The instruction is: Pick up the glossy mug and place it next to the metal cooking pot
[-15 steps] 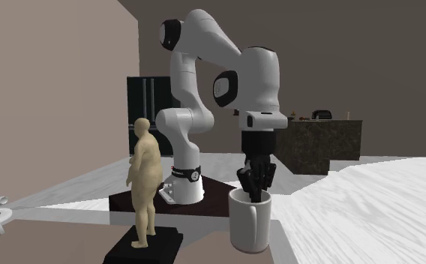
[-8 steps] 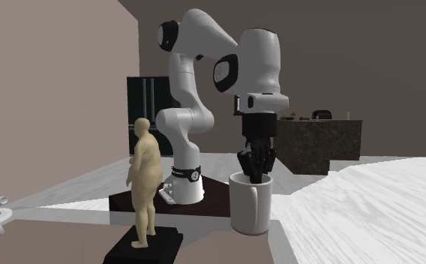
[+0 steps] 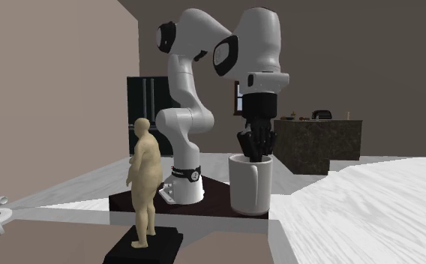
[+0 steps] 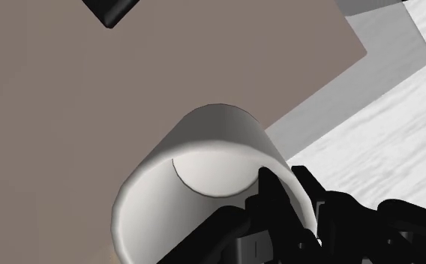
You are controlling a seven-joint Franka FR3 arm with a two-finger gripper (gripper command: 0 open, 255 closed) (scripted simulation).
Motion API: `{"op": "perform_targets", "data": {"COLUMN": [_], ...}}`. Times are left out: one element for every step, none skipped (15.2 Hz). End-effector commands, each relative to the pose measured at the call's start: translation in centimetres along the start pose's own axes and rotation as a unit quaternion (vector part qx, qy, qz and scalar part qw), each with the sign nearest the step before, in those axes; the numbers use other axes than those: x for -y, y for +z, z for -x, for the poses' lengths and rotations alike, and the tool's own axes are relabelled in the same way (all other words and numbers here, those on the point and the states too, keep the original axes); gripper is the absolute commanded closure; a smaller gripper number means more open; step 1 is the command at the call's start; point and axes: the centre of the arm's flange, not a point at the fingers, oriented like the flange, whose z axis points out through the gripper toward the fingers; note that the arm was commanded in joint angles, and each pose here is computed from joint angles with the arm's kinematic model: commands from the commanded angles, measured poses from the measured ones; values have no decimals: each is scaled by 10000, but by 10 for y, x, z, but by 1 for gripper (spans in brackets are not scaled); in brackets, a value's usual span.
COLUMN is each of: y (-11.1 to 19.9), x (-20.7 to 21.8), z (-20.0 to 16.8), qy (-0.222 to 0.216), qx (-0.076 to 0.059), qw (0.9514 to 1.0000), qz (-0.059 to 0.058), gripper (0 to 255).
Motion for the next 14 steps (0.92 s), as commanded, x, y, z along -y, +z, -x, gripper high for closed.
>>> {"op": "perform_targets", "data": {"y": [-11, -17, -22, -27, -33, -38, -43, -48, -54, -59, -64, -69, -70, -71], "x": [0, 0, -1, -1, -1, -1, -2, -2, -2, -2, -3, -3, -3, -10], "z": [0, 0, 0, 0, -1, -1, -1, -1, -1, -2, -2, -2, -2, 9], "qy": [0, 0, 0, 0, 0, 0, 0, 0, 0, 0, 0, 0, 0, 0], "qx": [1, 1, 1, 1, 1, 1, 1, 1, 1, 1, 1, 1, 1, 1], "qw": [10000, 10000, 10000, 10000, 10000, 10000, 10000, 10000, 10000, 10000, 10000, 10000, 10000, 10000], "qz": [-1, -1, -1, -1, -1, -1, -1, -1, -1, -1, -1, -1, -1, -1], "gripper": [255, 255, 255, 255, 255, 255, 255, 255, 255, 255, 255, 255, 255, 255]}}
